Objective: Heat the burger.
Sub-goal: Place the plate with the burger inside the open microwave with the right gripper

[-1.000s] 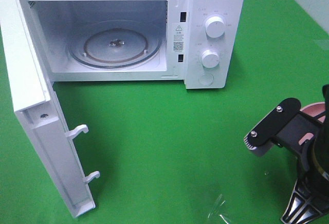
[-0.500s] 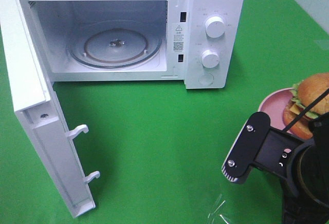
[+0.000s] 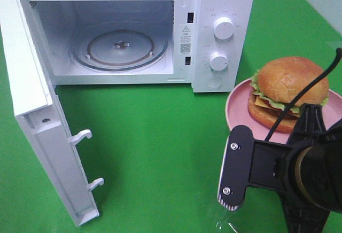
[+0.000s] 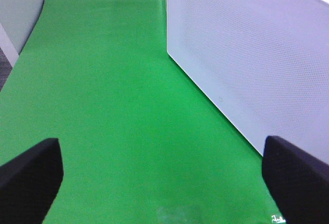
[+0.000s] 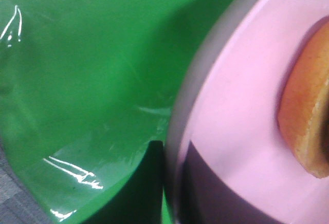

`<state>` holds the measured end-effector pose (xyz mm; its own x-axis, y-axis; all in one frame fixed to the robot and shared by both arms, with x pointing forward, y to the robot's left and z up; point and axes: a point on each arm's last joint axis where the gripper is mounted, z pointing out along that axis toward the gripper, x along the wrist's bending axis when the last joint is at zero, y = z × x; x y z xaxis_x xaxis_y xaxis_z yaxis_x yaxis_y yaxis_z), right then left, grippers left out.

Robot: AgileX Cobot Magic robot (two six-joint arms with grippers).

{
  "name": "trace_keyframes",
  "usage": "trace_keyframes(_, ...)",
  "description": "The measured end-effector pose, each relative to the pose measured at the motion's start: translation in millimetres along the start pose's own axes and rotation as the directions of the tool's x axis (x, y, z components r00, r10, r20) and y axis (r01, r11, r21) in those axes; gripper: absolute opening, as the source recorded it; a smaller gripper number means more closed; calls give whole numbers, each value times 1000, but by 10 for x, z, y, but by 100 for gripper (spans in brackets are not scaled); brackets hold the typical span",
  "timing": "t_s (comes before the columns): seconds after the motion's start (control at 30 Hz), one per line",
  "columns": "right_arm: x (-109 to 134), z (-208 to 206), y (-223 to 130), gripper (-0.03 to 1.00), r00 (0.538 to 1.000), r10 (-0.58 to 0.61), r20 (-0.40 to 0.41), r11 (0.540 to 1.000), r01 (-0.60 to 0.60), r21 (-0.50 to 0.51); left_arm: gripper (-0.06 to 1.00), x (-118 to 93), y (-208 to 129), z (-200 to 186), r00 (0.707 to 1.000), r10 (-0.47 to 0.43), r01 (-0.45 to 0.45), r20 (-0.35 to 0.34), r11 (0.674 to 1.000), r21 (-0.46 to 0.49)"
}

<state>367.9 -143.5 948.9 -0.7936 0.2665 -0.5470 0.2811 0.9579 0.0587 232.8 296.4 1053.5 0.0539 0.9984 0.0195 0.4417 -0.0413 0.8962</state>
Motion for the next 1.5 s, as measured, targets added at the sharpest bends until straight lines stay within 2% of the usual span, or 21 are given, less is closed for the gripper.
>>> trace_keyframes(0.07, -7, -1, 53, 3, 996, -86, 13, 995, 87, -58, 97, 0, 0, 0, 1000, 0, 0, 0, 1000, 0)
trace_keyframes(0.23, -11, -4, 87, 3, 987, -160, 27, 982, 162, -93, 97, 0, 0, 0, 1000, 0, 0, 0, 1000, 0)
trace_keyframes(0.27, -6, -8, 123, 4, 975, -221, 38, 966, 224, -131, 97, 0, 0, 0, 1000, 0, 0, 0, 1000, 0)
trace_keyframes(0.5, 21, -21, 196, 5, 956, -292, 43, 932, 294, -212, 97, 0, 0, 0, 1000, 0, 0, 0, 1000, 0)
trace_keyframes(0.63, 35, -34, 245, 5, 934, -353, 63, 896, 356, -266, 97, 0, 0, 0, 1000, 0, 0, 0, 1000, 0)
trace_keyframes(0.7, 45, -44, 283, 5, 905, -415, 90, 855, 422, -301, 97, 0, 0, 0, 1000, 0, 0, 0, 1000, 0)
trace_keyframes(0.9, 36, -37, 321, 5, 870, -480, 115, 800, 487, -349, 97, 0, 0, 0, 1000, 0, 0, 0, 1000, 0)
trace_keyframes(1.0, 18, -26, 324, 5, 865, -487, 120, 792, 495, -357, 97, 0, 0, 0, 1000, 0, 0, 0, 1000, 0)
trace_keyframes(1.23, -143, 71, 307, 5, 837, -528, 145, 740, 537, -404, 97, 0, 0, 0, 1000, 0, 0, 0, 1000, 0)
trace_keyframes(1.37, -237, 123, 285, 5, 796, -577, 183, 687, 595, -417, 97, 0, 0, 0, 1000, 0, 0, 0, 1000, 0)
trace_keyframes(1.5, -309, 168, 248, 5, 770, -607, 199, 660, 627, -413, 97, 0, 0, 0, 1000, 0, 0, 0, 1000, 0)
